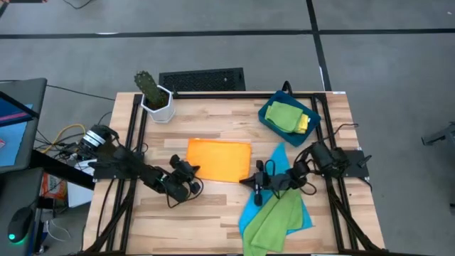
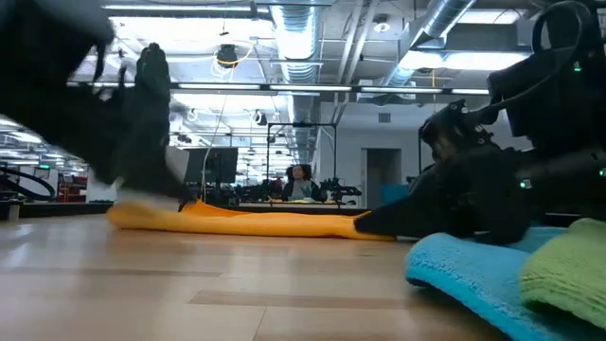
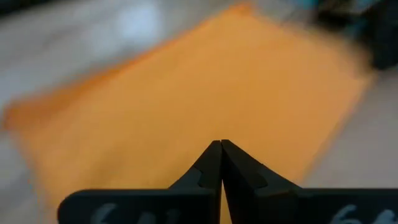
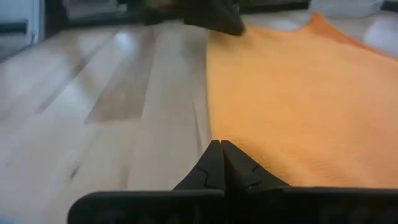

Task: Fold microfiber towels
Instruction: Fold the orange microfiber cloth

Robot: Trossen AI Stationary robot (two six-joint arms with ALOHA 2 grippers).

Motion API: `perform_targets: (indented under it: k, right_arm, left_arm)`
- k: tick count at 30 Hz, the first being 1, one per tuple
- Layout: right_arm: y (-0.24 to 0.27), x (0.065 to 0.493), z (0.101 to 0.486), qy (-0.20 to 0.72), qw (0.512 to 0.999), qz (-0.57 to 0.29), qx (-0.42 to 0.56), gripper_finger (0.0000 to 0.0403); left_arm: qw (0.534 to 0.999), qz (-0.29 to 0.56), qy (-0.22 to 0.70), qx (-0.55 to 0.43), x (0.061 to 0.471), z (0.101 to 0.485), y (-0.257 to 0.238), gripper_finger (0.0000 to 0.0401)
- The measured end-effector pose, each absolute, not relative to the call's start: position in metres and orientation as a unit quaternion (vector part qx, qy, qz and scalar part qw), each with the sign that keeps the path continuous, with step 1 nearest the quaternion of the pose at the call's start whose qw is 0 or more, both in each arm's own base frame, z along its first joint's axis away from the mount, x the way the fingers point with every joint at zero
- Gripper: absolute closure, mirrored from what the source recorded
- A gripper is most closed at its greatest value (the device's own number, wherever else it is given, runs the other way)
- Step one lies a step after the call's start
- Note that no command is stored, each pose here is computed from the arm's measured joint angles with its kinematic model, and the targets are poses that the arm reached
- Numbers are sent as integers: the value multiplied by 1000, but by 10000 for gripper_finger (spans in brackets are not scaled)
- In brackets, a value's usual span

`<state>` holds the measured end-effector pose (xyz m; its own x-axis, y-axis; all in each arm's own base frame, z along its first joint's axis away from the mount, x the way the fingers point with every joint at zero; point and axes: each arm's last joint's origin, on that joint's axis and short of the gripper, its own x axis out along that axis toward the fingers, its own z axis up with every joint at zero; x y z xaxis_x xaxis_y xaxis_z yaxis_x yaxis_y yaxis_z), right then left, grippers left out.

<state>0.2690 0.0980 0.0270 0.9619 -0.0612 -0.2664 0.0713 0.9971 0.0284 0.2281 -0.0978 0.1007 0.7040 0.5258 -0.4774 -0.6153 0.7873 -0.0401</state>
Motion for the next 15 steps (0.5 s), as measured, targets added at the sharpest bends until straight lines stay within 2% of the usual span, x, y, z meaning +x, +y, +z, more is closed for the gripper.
perform_targets:
  k: [3,8,11,15]
  right_arm:
    - [97,267,24,132,990,-33,19,394]
    - [97,266,35,135,990,-24,20,392]
    - [97,267,48,129,991,-37,4,385]
    - [96,268,63,141,989,-50,-23,373]
  left_arm:
    - [933,291,199,-75,236,136,-102,401]
    - [939,322,89,-79,251,183,-107,401]
    - [945,307,73,-86,268,171,-109,401]
    - [950,284,76,-104,290,124,-119,401]
